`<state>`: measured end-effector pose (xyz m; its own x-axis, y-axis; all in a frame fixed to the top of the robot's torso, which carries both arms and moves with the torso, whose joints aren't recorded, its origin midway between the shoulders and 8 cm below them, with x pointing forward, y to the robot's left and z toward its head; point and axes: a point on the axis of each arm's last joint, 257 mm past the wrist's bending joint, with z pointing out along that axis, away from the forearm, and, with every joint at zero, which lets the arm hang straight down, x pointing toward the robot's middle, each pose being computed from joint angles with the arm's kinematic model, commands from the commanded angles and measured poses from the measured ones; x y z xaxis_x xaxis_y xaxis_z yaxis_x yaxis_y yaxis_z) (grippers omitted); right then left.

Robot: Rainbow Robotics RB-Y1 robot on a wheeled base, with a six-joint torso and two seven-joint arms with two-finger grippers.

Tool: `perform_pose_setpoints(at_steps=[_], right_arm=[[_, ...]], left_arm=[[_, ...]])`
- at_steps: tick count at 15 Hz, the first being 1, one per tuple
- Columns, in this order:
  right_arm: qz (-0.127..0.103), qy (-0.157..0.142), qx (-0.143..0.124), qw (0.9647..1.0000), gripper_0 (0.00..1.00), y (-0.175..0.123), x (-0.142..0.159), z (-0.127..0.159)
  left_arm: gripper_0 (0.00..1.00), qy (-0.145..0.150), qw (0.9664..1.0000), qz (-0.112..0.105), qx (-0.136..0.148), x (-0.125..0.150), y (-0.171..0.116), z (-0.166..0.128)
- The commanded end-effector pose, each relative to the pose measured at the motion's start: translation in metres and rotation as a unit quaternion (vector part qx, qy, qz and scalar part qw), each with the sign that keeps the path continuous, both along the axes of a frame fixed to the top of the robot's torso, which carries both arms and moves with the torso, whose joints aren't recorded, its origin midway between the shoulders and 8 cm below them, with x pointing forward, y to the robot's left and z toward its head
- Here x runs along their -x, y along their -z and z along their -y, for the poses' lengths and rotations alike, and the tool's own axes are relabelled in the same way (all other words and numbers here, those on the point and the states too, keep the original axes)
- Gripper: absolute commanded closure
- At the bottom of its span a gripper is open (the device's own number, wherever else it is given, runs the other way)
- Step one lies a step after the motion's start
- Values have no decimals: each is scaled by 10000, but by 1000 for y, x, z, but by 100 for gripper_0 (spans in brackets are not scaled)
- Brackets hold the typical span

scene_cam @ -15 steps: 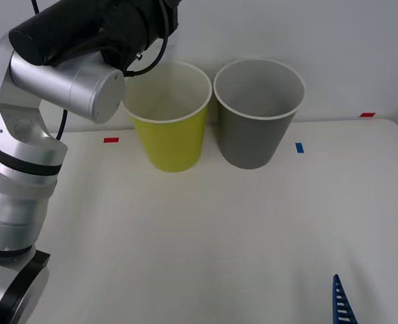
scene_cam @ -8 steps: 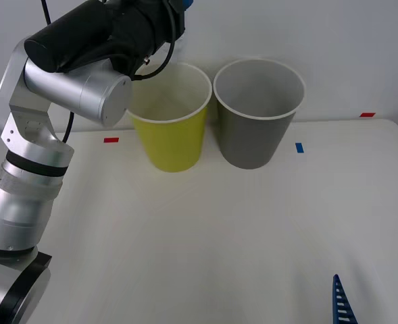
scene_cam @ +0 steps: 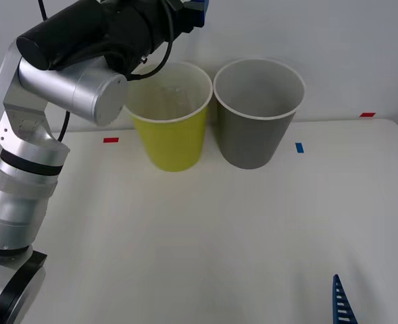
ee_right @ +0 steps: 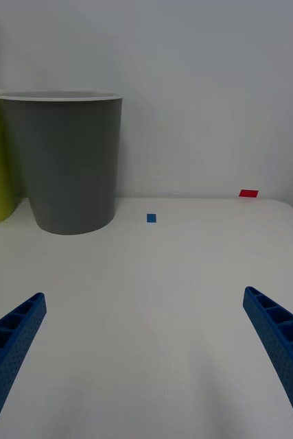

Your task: Put cans in the gray bin and PET bottles in the light green bin.

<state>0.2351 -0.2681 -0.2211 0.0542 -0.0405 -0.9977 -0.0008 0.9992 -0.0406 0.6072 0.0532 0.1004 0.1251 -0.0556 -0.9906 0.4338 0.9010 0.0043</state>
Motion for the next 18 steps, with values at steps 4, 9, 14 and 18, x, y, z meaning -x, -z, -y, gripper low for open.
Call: perform_pose_setpoints(at_steps=[4, 9, 14, 18], right_arm=[[0, 0, 0, 10000, 0, 0, 0, 0], [0, 0, 0, 10000, 0, 0, 0, 0], [0, 0, 0, 10000, 0, 0, 0, 0], [0, 0, 0, 10000, 0, 0, 0, 0]], left_arm=[[0, -34, 10000, 12, -44, 0, -2, -7], [0, -128, 9992, -182, -345, 39, 2, -19], [0, -383, 9985, -213, -336, 89, 22, -61], [0, -615, 9966, -312, -454, 118, 47, -95]])
